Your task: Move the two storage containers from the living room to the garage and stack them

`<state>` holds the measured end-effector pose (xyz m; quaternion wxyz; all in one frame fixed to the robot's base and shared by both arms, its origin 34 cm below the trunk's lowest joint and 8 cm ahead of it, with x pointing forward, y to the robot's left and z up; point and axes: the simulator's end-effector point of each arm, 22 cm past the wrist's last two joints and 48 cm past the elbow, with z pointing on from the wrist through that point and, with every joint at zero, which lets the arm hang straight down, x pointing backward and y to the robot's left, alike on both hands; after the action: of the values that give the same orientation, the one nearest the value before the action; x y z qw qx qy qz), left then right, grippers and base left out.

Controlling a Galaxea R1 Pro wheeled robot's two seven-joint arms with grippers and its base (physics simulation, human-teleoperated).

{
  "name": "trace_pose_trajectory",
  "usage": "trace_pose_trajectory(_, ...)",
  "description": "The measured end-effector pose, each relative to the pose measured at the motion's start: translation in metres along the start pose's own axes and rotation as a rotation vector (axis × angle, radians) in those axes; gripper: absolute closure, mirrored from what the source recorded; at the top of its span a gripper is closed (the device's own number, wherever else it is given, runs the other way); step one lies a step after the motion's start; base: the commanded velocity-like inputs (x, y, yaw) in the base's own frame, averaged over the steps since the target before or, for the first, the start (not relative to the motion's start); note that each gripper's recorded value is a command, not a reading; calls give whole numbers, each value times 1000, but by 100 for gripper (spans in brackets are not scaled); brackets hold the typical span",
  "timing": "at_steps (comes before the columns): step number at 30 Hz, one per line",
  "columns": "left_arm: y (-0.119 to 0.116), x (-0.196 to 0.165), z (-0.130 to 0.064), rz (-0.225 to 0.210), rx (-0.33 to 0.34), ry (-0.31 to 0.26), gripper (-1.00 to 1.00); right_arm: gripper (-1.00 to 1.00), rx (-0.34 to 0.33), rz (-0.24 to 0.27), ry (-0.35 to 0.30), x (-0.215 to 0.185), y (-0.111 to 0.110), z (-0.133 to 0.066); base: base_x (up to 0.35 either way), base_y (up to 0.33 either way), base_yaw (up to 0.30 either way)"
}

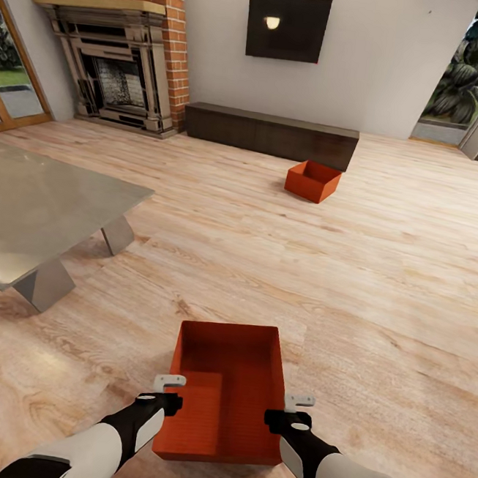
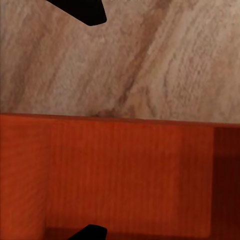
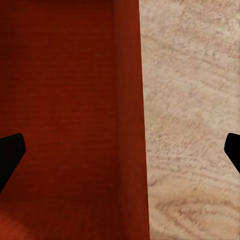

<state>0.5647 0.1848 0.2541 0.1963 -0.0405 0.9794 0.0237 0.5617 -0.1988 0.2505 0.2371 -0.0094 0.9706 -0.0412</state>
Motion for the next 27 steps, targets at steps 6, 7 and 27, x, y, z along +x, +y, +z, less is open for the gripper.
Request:
trace_pose_trajectory(6,1,4,6,0,-1,0,-100,-100,1,-1,1,5,0,5,0,0,0)
trace_pose_trajectory(7,1,5,7,0,-1,0,-100,-100,1,-1,1,6,0,7,0,0,0)
trace_pose_trajectory(27,1,22,29,-1,-1,0,-100,-100,7,-3,1,24,-4,28,0,0,0)
